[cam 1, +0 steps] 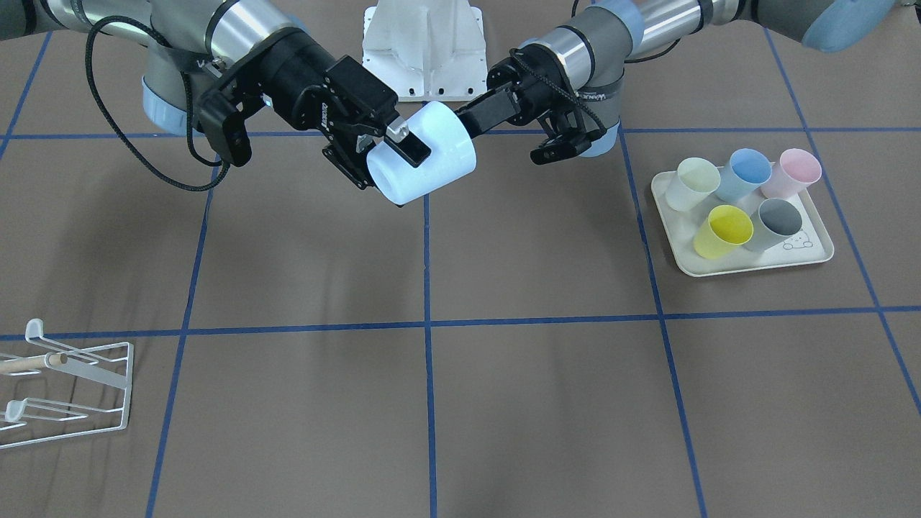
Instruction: Transfer IKEA cup to right arm and place on rack
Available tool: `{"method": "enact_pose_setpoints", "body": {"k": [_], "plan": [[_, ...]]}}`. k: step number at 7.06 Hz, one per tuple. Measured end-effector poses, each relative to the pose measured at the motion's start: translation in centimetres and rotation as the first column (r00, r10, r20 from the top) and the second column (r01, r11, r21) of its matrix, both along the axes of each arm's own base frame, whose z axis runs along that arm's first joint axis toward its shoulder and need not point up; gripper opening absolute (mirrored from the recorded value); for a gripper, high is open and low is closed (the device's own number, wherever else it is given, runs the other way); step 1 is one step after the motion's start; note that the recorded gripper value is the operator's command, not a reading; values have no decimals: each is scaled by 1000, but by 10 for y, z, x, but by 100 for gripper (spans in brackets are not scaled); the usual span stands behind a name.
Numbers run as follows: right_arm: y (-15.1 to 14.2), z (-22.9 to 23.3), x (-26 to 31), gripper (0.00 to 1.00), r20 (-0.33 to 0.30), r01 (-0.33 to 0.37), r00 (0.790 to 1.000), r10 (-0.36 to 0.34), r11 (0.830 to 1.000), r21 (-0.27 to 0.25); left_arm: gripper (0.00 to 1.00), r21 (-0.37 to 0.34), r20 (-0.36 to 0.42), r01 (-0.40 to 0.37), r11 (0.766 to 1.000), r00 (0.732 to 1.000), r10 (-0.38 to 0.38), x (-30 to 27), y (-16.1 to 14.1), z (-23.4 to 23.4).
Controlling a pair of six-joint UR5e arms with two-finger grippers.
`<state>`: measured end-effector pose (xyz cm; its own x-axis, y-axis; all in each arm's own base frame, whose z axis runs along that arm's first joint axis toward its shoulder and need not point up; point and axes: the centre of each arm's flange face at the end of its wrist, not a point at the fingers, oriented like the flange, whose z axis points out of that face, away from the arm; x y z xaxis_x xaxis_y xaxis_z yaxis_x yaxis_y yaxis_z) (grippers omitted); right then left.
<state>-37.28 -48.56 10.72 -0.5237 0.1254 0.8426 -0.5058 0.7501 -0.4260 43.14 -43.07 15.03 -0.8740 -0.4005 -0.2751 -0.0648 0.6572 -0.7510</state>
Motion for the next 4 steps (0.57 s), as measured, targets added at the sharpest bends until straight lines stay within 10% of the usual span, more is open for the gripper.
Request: {"method": "enact_pose_setpoints", "body": {"k": [1, 2, 4], "plan": [[0, 0, 0, 0, 3, 1, 1000, -1, 1000, -3, 34, 0, 0, -2, 1000, 1000, 2, 1, 1, 0], [0, 0, 0, 0, 6, 2, 1000, -2, 1000, -7, 99, 1, 3, -3, 1000, 1000, 3, 1, 1, 1], [-4, 2, 3, 0, 3, -6, 1000, 6, 1000, -10, 100, 5, 7, -2, 1000, 1000, 2, 1, 2, 2]]}}
